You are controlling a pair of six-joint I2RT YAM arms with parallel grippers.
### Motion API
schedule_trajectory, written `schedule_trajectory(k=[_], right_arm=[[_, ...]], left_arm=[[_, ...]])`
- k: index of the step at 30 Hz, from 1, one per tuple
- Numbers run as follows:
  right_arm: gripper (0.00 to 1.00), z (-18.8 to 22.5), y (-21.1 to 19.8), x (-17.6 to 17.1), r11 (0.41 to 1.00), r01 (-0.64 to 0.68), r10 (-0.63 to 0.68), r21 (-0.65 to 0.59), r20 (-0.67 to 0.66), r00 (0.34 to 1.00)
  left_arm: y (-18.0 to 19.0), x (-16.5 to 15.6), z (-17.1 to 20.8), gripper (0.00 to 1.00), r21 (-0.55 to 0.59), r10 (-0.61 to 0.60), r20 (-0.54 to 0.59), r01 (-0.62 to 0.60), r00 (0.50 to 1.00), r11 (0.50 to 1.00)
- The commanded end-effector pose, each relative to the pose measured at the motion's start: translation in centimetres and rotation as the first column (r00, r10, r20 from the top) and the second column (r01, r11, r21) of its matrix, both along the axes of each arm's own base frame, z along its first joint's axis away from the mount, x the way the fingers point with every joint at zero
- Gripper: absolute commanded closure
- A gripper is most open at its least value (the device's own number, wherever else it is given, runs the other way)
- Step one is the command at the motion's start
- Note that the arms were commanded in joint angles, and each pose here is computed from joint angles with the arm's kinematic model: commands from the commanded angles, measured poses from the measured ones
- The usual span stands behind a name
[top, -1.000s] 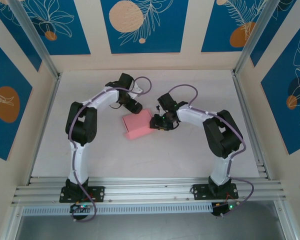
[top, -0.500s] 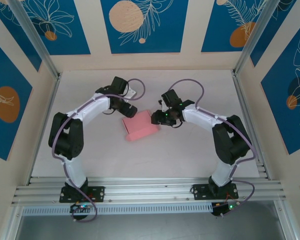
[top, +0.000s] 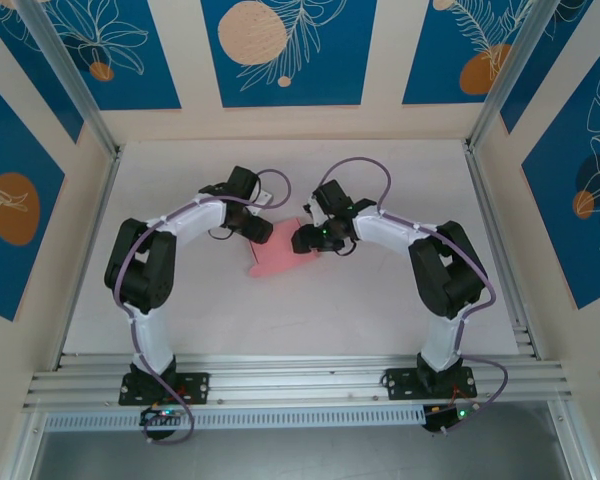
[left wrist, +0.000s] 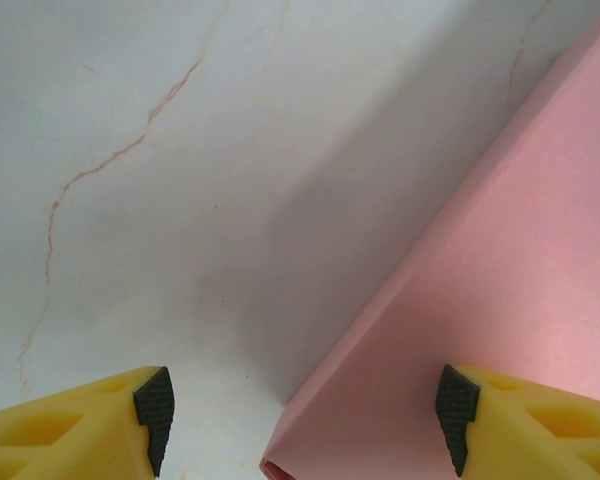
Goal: Fold the paper box
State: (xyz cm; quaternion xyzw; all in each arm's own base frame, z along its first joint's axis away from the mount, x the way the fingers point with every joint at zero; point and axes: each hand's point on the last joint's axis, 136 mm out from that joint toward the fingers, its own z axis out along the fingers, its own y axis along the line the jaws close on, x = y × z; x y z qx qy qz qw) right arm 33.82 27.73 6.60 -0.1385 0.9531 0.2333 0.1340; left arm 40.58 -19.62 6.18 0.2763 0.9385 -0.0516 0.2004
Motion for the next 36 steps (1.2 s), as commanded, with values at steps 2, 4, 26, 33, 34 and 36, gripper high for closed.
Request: schedule_trajectory(k=[2,4,26,33,34,36], right_arm=[[0.33,1.0,0.8,-0.7,0.996,-0.083,0.082,0.025,0.021,0.996],[0.32,1.2,1.1,-0.8,0.993,-0.111,0.111,0.037,0.014,0.994],[0.3,-0.5,1.8,-3.0,0.994,-0.109,0.109,0.01,-0.122,0.987],[0.31,-1.0,1.7,-4.2,0.999,-0.041,0.043,0.014,-0.229,0.972],[0.32,-1.0,2.0,-4.4,0.999,-0.036,0.043,0.033,-0.237,0.971],[0.34,-1.1,2.2,-4.6,0.999,-0.028,0.038,0.043,-0.239,0.97]], left_arm=[[0.4,-1.6,-2.8,0.29,0.028,0.01,-0.077,-0.008,0.997,1.0],[0.4,-1.6,-2.9,0.3,0.028,0.017,-0.079,-0.015,0.997,1.0],[-1.0,-2.1,-3.8,0.53,-0.052,0.085,-0.129,-0.092,0.988,0.994],[-0.8,-2.4,-4.7,0.64,-0.053,0.135,-0.147,-0.144,0.98,0.988],[-0.7,-2.5,-5.0,0.64,-0.053,0.142,-0.153,-0.151,0.978,0.987],[-0.7,-2.6,-5.2,0.64,-0.051,0.151,-0.16,-0.161,0.976,0.986]])
